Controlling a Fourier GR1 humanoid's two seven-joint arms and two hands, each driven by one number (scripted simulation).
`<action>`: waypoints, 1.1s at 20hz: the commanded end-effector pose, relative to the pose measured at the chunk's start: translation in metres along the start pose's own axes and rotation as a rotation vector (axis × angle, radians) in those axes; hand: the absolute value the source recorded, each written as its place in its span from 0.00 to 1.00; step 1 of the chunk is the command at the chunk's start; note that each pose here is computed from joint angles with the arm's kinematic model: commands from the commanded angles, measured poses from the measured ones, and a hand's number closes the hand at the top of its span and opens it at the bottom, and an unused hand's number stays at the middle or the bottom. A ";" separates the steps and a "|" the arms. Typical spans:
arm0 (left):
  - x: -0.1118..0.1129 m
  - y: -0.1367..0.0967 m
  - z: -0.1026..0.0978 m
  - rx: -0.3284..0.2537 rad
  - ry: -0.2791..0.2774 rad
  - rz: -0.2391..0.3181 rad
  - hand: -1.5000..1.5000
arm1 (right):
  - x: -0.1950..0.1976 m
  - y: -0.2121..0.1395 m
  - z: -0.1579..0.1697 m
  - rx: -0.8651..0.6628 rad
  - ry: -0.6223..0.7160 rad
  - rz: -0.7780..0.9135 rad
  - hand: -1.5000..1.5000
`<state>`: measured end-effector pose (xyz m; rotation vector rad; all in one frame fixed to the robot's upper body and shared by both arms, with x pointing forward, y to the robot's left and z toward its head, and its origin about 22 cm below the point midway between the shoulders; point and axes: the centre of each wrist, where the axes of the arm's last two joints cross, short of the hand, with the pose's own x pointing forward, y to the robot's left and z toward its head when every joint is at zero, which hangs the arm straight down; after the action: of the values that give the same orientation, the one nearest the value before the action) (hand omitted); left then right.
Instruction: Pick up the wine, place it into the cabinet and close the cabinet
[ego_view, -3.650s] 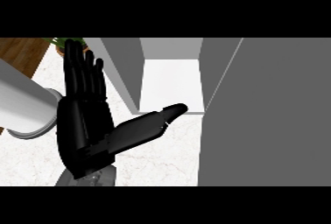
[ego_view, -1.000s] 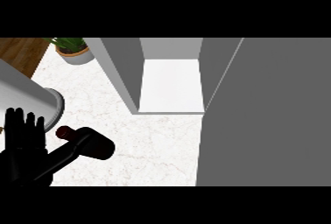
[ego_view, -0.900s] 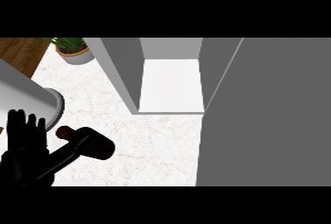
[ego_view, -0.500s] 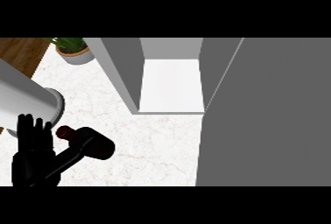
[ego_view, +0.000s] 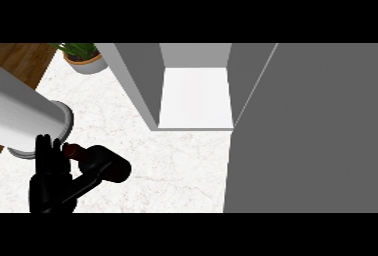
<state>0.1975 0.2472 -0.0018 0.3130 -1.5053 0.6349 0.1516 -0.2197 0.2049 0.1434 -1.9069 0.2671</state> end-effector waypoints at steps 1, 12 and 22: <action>-0.024 -0.004 0.011 0.000 0.010 0.015 0.00 | 0.018 0.006 0.025 0.047 -0.054 -0.057 0.00; -0.048 0.030 0.009 -0.015 0.025 0.001 0.00 | 0.029 0.010 0.029 0.040 -0.050 -0.061 0.00; -0.072 -0.006 -0.009 -0.012 0.043 0.025 0.00 | 0.028 0.005 0.020 0.053 -0.060 -0.055 0.00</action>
<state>0.1955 0.2458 -0.0646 0.2839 -1.4800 0.6383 0.1508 -0.2160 0.2072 0.1615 -1.8956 0.2706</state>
